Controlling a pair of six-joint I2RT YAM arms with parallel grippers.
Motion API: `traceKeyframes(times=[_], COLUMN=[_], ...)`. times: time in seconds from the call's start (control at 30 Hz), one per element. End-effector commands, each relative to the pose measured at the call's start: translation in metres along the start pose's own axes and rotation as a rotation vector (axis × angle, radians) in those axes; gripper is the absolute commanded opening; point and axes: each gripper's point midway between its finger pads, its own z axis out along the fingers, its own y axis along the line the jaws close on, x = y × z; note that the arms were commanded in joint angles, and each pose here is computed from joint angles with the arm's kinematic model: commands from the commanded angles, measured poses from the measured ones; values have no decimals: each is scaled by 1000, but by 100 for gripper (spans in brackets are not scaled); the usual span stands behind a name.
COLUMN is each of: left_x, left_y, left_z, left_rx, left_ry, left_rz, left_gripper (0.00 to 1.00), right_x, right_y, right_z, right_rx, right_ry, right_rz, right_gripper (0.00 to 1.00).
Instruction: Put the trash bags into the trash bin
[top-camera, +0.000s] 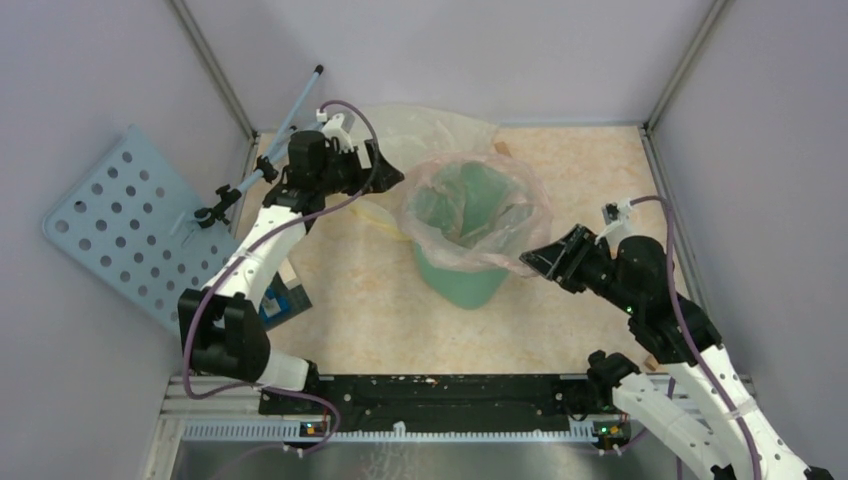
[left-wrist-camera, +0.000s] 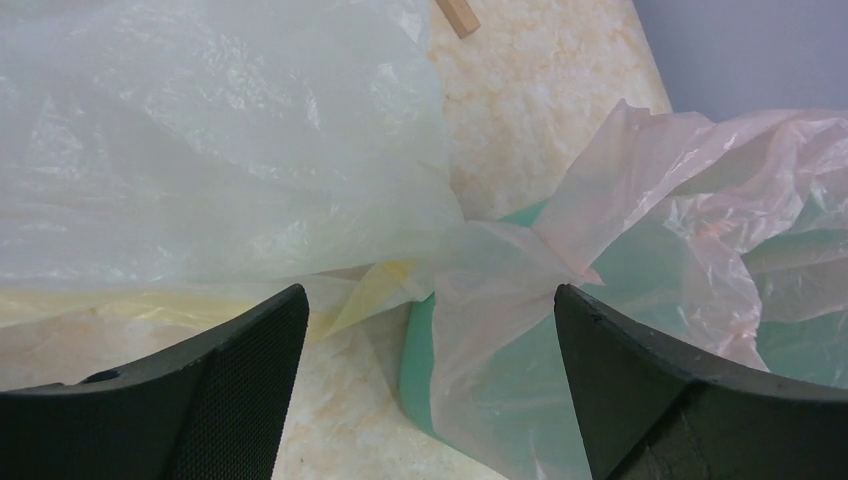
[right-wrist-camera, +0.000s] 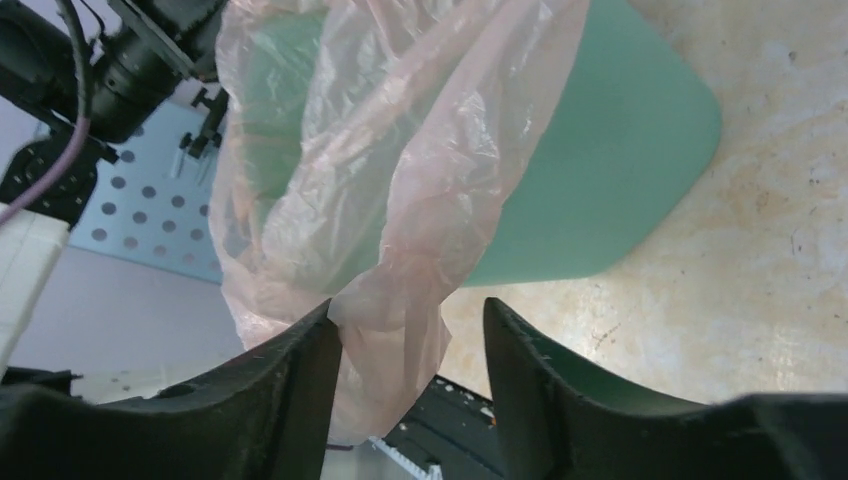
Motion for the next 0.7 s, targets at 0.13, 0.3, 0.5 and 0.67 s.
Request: traceKeyframes(times=[0.13,0.3,0.5,0.67], left_x=[-18,-4,18,34], left_y=[-21,-17,-9,0], left_z=[20,30,36,39], left_rx=[175,208,209,198], left_ry=[-19,19,74,91], left_rz=[8,-20,-59,-67], left_gripper=[90,84,78,75], right_x=[18,27,49,63], right_y=[-23,-54,-97,-116], right_z=[7,16,34,47], right_rx=[13,105,187,199], right_ry=[25,28,52,63], right_rz=[-3,-35,-41,-21], right_gripper=[23,6,4,7])
